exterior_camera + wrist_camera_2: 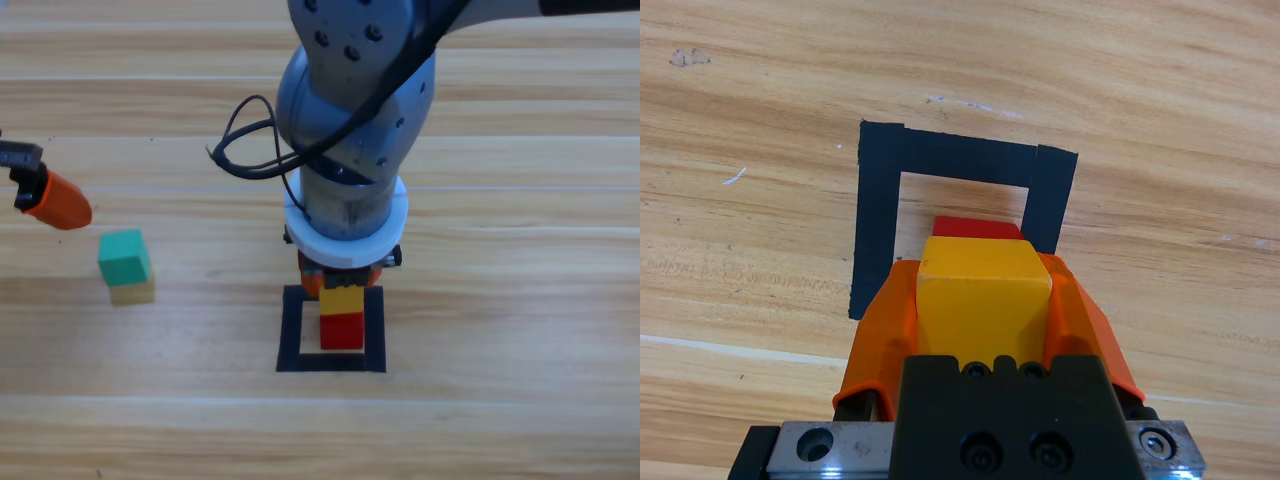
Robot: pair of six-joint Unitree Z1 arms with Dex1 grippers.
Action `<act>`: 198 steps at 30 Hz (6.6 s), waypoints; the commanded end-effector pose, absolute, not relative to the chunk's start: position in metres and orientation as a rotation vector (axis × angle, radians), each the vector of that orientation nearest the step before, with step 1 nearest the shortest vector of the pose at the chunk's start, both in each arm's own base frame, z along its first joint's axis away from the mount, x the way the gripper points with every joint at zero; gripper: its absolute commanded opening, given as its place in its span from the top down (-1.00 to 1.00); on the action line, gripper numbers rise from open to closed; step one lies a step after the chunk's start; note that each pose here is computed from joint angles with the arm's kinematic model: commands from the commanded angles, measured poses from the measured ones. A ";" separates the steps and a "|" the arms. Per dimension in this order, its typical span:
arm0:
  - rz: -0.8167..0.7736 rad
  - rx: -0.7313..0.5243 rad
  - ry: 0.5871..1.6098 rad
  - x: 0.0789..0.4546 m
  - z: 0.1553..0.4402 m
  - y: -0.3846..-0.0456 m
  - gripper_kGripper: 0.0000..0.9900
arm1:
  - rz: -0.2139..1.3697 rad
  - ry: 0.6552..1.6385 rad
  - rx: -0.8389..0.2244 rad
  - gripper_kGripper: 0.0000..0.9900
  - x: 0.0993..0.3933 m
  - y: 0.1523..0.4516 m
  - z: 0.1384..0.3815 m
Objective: Stack the blocks in the rectangular block: red at the bottom, yellow in the middle, green on top
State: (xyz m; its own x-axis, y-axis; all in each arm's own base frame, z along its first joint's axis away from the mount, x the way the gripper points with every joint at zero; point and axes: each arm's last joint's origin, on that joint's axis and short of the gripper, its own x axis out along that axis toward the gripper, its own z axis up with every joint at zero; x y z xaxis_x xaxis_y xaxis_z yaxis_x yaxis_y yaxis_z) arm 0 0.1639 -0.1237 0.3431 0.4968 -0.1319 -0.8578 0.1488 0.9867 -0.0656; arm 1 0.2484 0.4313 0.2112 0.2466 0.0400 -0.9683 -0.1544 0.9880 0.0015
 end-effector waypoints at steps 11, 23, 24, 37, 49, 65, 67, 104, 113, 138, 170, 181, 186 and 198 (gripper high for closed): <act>-0.153 0.032 1.071 0.171 0.330 -0.124 -0.88 | 0.113 1.377 -0.177 0.09 0.250 0.445 0.164; -0.160 0.026 1.072 0.171 0.327 -0.125 -0.88 | 0.133 1.345 -0.144 -1.00 0.250 0.441 0.189; -0.160 0.025 1.072 0.172 0.327 -0.125 -0.88 | 0.139 1.336 -0.137 -1.00 0.250 0.440 0.195; -0.082 -0.158 1.056 0.246 0.348 -0.119 -0.88 | 0.360 1.112 -0.028 -1.00 0.199 0.393 0.326; 0.099 -0.169 1.328 0.331 0.259 -0.137 -0.89 | 0.701 0.844 0.086 -1.00 0.119 0.228 0.319; 0.238 -0.191 1.481 0.337 0.194 -0.150 -0.92 | 0.711 0.861 0.028 -1.00 0.118 0.225 0.304; 0.242 -0.187 1.489 0.336 0.187 -0.149 -0.91 | 0.710 0.862 0.027 -1.00 0.118 0.226 0.303; -0.282 0.108 1.214 0.283 0.380 -0.253 0.93 | 0.687 0.878 0.015 -1.00 0.120 0.226 0.297; -0.430 0.203 1.290 0.235 0.352 -0.325 0.93 | 0.689 0.878 0.012 -1.00 0.120 0.225 0.297; -0.007 -0.013 1.388 0.276 0.287 -0.364 0.88 | 0.687 0.881 -0.002 -1.00 0.119 0.220 0.294; 0.060 -0.038 1.433 0.292 0.272 -0.351 0.88 | 0.696 0.868 -0.001 -1.00 0.114 0.210 0.296; 0.059 -0.034 1.438 0.283 0.268 -0.361 0.88 | 0.695 0.872 -0.007 -1.00 0.115 0.211 0.294; 0.057 -0.031 1.439 0.282 0.267 -0.363 0.88 | 0.695 0.872 -0.007 -1.00 0.115 0.211 0.294; 0.069 -0.015 1.450 0.284 0.256 -0.366 0.88 | 0.696 0.872 -0.014 -1.00 0.115 0.212 0.293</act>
State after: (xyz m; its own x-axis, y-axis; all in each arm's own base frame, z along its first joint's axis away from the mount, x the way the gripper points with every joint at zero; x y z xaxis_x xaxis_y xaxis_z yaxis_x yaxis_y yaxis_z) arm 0 0.2863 -0.3552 0.2839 0.1672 -0.0111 -0.9859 -0.0638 0.9977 -0.0221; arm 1 0.1199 0.2202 0.2934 0.4462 0.5407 -0.7132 -0.5541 0.7927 0.2543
